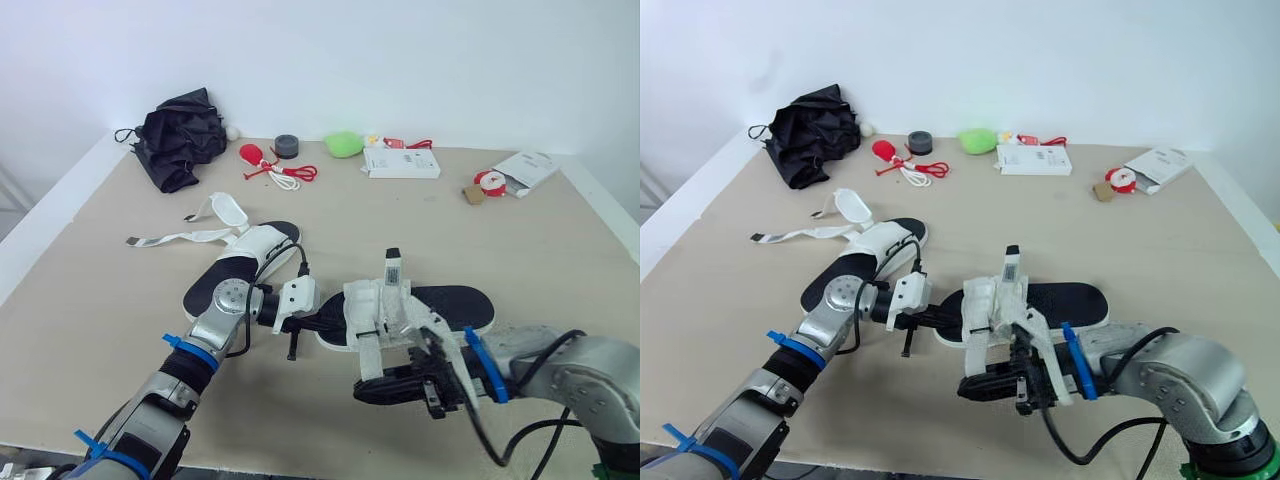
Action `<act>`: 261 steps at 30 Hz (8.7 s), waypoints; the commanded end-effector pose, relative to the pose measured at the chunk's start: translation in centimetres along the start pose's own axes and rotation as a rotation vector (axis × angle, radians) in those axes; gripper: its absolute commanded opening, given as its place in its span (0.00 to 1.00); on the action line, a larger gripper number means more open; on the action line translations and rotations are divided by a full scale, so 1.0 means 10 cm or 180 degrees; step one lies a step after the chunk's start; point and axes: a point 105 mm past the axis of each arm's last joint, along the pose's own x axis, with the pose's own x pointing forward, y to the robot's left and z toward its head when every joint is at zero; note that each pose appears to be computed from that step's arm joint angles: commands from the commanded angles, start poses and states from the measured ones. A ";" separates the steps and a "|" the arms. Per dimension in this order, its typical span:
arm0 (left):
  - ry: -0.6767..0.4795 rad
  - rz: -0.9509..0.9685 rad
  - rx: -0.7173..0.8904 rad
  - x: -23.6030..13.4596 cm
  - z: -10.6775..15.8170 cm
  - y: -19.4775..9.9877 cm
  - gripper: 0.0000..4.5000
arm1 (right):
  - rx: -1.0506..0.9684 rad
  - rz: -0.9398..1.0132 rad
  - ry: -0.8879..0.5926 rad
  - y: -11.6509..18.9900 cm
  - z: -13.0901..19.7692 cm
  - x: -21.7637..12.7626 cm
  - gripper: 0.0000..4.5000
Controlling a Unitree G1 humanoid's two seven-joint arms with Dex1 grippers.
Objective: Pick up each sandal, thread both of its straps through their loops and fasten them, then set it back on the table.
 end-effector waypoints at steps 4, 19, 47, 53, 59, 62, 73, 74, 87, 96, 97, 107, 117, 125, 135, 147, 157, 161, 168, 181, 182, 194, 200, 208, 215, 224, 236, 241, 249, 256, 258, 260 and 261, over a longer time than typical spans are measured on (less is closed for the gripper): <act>0.0702 -0.0203 -0.0575 -0.03 -0.64 -0.32 0.00 | -0.0454 -0.0082 -0.0546 -0.18 0.70 -0.03 0.01; 0.0702 -0.0174 -0.0577 -0.04 -0.65 -0.32 0.00 | 0.0395 -0.1338 0.0272 -1.35 0.47 0.03 0.23; -0.0410 0.0468 0.0035 -0.09 0.22 0.18 0.00 | 0.0022 -0.1288 -0.0649 -1.32 1.15 -0.65 0.99; -0.0806 0.0644 0.0293 -0.33 0.67 0.27 0.00 | -0.0694 -0.1087 -0.0711 -0.82 0.85 -0.83 0.99; -0.0887 0.0629 0.0371 -0.54 0.89 0.18 0.00 | -0.1015 -0.1450 -0.0686 -0.68 0.62 -0.99 0.99; -0.0733 0.0610 0.0383 -0.72 0.87 0.09 0.00 | -0.1022 -0.1598 -0.0443 -0.64 0.36 -1.03 0.99; -0.0423 0.0724 0.0095 -1.20 0.75 -0.15 0.00 | -0.0778 -0.1769 -0.0201 -0.90 -0.10 -0.83 0.99; -0.0428 0.0746 0.0077 -1.21 0.75 -0.16 0.00 | -0.0767 -0.1740 -0.0245 -0.92 -0.08 -0.80 0.99; -0.0540 0.1414 -0.0241 -1.38 0.72 -0.20 0.00 | -0.0609 -0.1496 -0.0448 -1.01 0.00 -0.49 0.29; -0.0680 0.1887 -0.0422 -1.47 0.68 -0.20 0.00 | -0.0497 -0.1984 -0.0806 -1.17 0.19 -0.63 0.02; -0.0727 0.1972 -0.0456 -1.50 0.67 -0.19 0.00 | -0.0499 -0.2152 -0.0938 -1.21 0.27 -0.70 0.02; -0.0938 0.2259 -0.0622 -1.43 0.60 -0.14 0.00 | 0.0189 -0.4963 -0.1149 -1.94 0.46 -1.58 0.02; -0.0911 0.2434 -0.0499 -1.41 0.63 -0.10 0.00 | 0.0608 -0.5665 -0.1062 -2.48 0.48 -1.65 0.22; -0.1120 0.2276 -0.0355 -1.28 0.80 -0.12 0.00 | 0.0349 -0.5251 -0.1214 -2.29 0.45 -1.65 0.69; -0.1173 0.2019 -0.0384 -1.21 0.91 -0.01 0.00 | -0.0198 -0.4734 -0.0753 -1.67 0.33 -1.72 0.69; -0.1038 0.2718 -0.1029 -1.69 0.57 0.07 0.09 | -0.1371 -0.2153 -0.1123 -0.61 0.69 -0.55 0.72; -0.0639 0.3357 -0.1259 -1.93 0.34 -0.08 0.86 | -0.1261 -0.1660 -0.1369 -0.78 0.84 -0.20 0.72; -0.0500 0.3595 -0.1221 -2.00 0.32 0.05 0.99 | -0.1264 -0.1615 -0.1383 -0.79 0.85 -0.13 0.72; -0.0212 0.3103 -0.1432 -1.64 0.22 0.30 0.99 | -0.1273 -0.1662 -0.1367 -0.80 0.83 -0.06 0.72; -0.0147 0.3366 -0.1527 -1.55 0.14 0.89 0.81 | -0.1260 -0.1888 -0.1384 -0.84 0.79 -0.10 0.72; -0.0149 0.3332 -0.1502 -1.52 0.16 0.90 0.74 | -0.1259 -0.1898 -0.1386 -0.84 0.79 -0.11 0.72; -0.0017 0.2791 -0.1229 -1.38 0.19 0.75 0.01 | -0.1240 -0.1958 -0.1390 -0.86 0.76 -0.16 0.72; -0.0087 0.2254 -0.0932 -1.30 0.38 0.64 0.01 | -0.1259 -0.1980 -0.1386 -0.87 0.78 -0.22 0.72; -0.0168 0.0470 -0.0255 -0.95 0.63 -0.02 0.01 | -0.1270 -0.1866 -0.1144 -0.90 0.72 -0.48 0.72; -0.0172 0.0175 -0.0091 -0.83 0.54 -0.03 0.00 | -0.1280 -0.1603 -0.0664 -1.01 0.58 -0.48 0.57; -0.0229 0.0068 -0.0045 -0.63 0.42 -0.03 0.00 | -0.1402 -0.1165 -0.0297 -1.10 0.54 -0.29 0.03; -0.0110 -0.0017 -0.0171 -0.50 0.37 -0.06 0.00 | -0.1452 -0.0757 0.0072 -1.17 0.46 0.11 0.03; -0.0123 -0.0022 -0.0274 -0.48 0.40 -0.07 0.00 | -0.1462 -0.0720 0.0624 -1.30 0.15 0.27 0.03; -0.0030 0.0121 -0.0259 -0.49 0.37 -0.04 0.00 | -0.1355 -0.0769 0.1083 -1.48 -0.15 0.28 0.03; 0.0001 0.0007 -0.0447 -0.60 0.40 -0.15 0.62 | -0.1426 -0.0739 0.1080 -1.50 -0.12 0.30 0.00; 0.0029 0.0055 -0.0573 -0.72 0.42 -0.18 0.79 | -0.1452 -0.0716 0.1078 -1.50 -0.10 0.31 0.00; 0.0062 0.0162 -0.0926 -0.92 0.44 -0.19 0.87 | -0.1477 -0.0688 0.1085 -1.49 -0.10 0.31 0.00; 0.0074 0.0204 -0.1090 -1.01 0.46 -0.20 0.91 | -0.1488 -0.0678 0.1091 -1.49 -0.10 0.31 0.00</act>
